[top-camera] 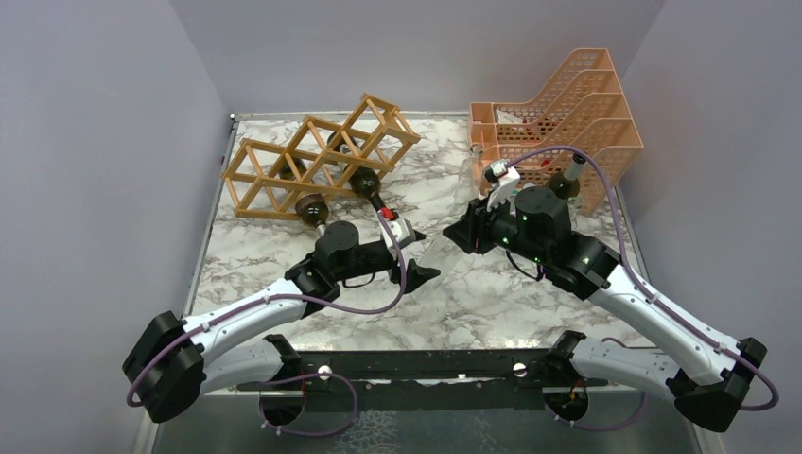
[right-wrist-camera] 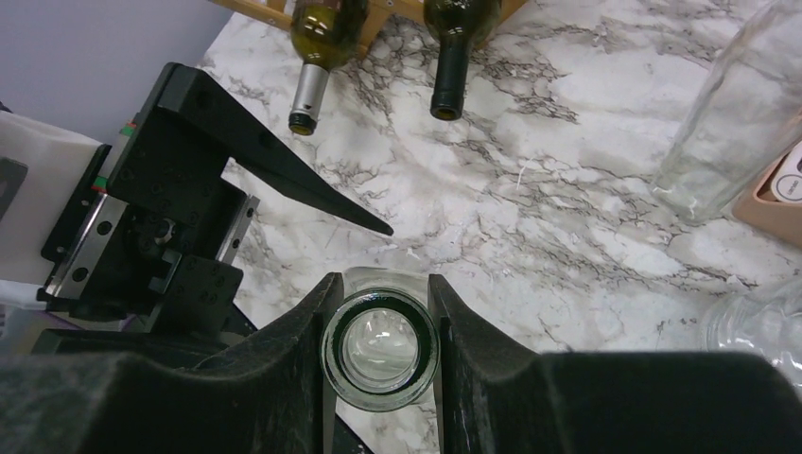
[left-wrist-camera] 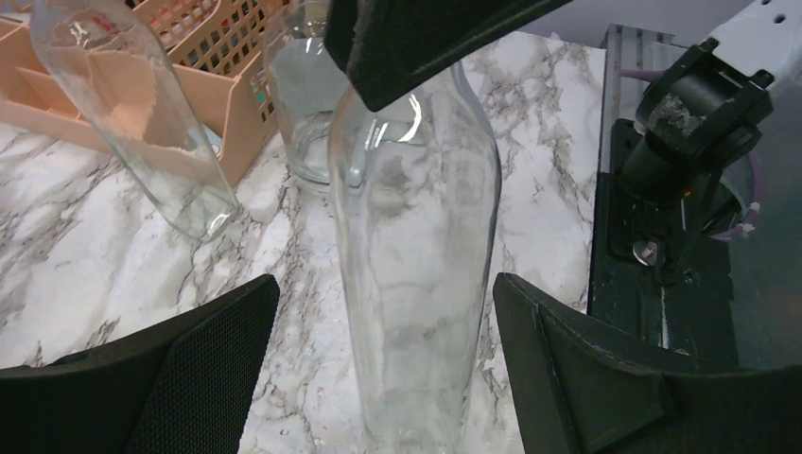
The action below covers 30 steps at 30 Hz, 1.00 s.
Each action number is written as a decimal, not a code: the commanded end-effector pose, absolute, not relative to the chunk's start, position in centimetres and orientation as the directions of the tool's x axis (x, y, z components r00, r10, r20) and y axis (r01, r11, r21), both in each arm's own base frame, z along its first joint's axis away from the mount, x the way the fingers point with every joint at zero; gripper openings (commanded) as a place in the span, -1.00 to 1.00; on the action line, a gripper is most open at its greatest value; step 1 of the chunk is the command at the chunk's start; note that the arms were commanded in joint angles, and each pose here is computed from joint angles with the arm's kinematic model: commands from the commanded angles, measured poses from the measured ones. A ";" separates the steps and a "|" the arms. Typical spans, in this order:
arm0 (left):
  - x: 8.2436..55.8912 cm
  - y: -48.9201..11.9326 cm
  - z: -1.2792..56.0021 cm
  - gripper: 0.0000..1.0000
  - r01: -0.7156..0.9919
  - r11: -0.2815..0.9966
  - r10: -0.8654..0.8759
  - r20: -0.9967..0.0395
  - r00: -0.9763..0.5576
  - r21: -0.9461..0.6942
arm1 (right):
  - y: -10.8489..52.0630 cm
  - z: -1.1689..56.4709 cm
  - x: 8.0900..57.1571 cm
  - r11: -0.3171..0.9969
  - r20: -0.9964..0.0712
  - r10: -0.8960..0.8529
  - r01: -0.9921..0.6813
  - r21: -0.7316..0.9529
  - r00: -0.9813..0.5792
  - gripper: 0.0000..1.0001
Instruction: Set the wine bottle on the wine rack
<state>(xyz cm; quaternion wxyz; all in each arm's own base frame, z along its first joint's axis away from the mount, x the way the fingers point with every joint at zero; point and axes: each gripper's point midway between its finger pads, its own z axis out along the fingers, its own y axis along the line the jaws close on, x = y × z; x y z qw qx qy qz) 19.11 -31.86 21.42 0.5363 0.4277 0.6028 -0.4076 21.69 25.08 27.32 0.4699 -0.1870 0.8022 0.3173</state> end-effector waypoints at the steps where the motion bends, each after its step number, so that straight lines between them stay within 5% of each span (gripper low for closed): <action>1: 17.5 -32.8 22.7 0.79 0.982 0.190 0.037 -0.999 0.014 0.021 | 26.1 33.8 21.7 0.652 -0.919 0.123 -0.668 0.360 -0.375 -0.95; 10: 17.7 -33.5 21.1 0.77 0.984 0.172 0.059 -0.998 0.028 0.038 | 26.2 35.1 21.0 0.612 -0.932 0.136 -0.711 0.345 -0.336 -0.96; 18: 19.4 -33.3 21.1 0.49 0.963 0.251 0.078 -0.994 0.076 0.093 | 26.4 34.5 20.3 0.591 -0.922 0.129 -0.718 0.368 -0.366 -0.95; 21: 20.1 -33.3 20.9 0.20 0.954 0.273 0.094 -0.991 0.098 0.121 | 26.4 34.4 20.1 0.585 -0.920 0.124 -0.722 0.370 -0.372 -0.95; 24: 21.2 -33.2 21.1 -0.46 0.936 0.317 0.107 -0.987 0.122 0.151 | 26.3 34.5 19.8 0.584 -0.920 0.111 -0.724 0.367 -0.376 -0.88; 25: 21.6 -33.2 21.3 -0.90 0.929 0.330 0.111 -0.984 0.137 0.167 | 26.2 34.5 19.8 0.588 -0.919 0.105 -0.721 0.366 -0.381 -0.77; 26: 22.0 -33.2 21.7 -1.00 0.920 0.345 0.113 -0.982 0.154 0.184 | 26.0 34.3 19.7 0.597 -0.917 0.097 -0.714 0.365 -0.388 -0.56; 28: 22.7 -33.0 22.7 -1.00 0.901 0.365 0.119 -0.971 0.206 0.236 | 25.3 33.9 19.6 0.622 -0.911 0.073 -0.696 0.360 -0.406 -0.05; 30: 23.2 -32.8 23.9 -1.00 0.871 0.376 0.130 -0.949 0.287 0.315 | 24.5 33.5 19.5 0.651 -0.909 0.034 -0.681 0.336 -0.416 0.23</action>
